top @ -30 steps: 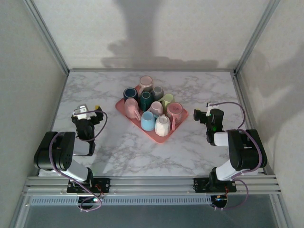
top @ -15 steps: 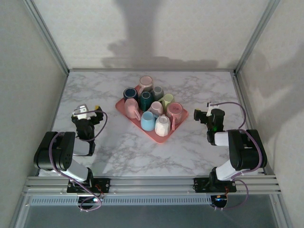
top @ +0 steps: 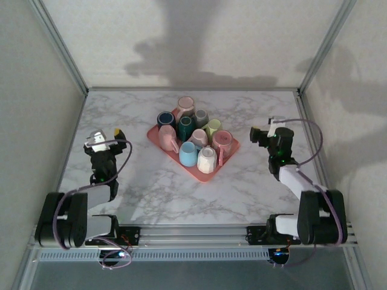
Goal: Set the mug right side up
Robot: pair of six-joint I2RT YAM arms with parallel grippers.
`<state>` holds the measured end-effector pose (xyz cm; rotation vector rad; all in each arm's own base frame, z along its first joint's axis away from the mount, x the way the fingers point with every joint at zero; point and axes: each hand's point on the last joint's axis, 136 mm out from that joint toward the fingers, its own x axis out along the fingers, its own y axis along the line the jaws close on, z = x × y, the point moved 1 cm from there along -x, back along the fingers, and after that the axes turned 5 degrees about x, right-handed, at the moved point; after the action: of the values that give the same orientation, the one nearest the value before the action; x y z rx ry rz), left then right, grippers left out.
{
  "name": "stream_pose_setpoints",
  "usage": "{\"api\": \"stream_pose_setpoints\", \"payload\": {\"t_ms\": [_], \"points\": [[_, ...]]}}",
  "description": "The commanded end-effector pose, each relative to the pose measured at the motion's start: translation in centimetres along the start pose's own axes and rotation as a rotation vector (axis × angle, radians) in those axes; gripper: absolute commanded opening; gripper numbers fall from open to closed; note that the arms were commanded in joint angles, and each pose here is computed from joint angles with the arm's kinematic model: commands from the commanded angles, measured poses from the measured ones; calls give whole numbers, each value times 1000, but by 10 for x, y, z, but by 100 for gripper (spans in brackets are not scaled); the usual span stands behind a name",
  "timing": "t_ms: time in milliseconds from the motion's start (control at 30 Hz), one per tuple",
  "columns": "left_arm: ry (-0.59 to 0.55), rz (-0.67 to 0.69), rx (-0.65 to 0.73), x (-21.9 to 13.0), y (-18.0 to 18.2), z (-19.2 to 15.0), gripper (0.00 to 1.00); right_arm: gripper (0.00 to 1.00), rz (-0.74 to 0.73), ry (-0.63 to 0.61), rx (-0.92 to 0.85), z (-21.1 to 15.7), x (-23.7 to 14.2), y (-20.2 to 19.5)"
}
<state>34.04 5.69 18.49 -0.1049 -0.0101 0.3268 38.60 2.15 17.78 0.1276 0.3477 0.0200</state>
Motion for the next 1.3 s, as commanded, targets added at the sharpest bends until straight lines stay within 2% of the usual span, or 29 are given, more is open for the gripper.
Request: {"api": "stream_pose_setpoints", "payload": {"t_ms": [0,167,333,533,600,767,867,967,1100,1267], "points": [[41,16,-17,-3,-1,10,100,92,29,89,24,12,-19,8],[110,-57,-102,-13,-18,54,99,86,82,190,134,33,-56,26],[238,-245,-197,-39,-50,89,100,77,219,429,159,9,-92,63],[438,-549,-312,-69,-100,90,99,66,276,715,132,-35,-119,103],[494,-610,-339,-76,-111,86,100,63,265,770,120,-45,-124,116],[623,-694,-370,-91,-127,70,99,54,211,816,153,-63,-122,134],[720,-771,-396,-102,-140,55,90,52,164,836,171,-72,-115,141],[782,-833,-400,-110,-152,43,88,49,125,832,167,-78,-109,143],[828,-845,-385,-113,-160,31,86,49,123,840,185,-83,-100,151],[831,-850,-384,-112,-166,25,84,50,107,837,188,-88,-88,159]]}}
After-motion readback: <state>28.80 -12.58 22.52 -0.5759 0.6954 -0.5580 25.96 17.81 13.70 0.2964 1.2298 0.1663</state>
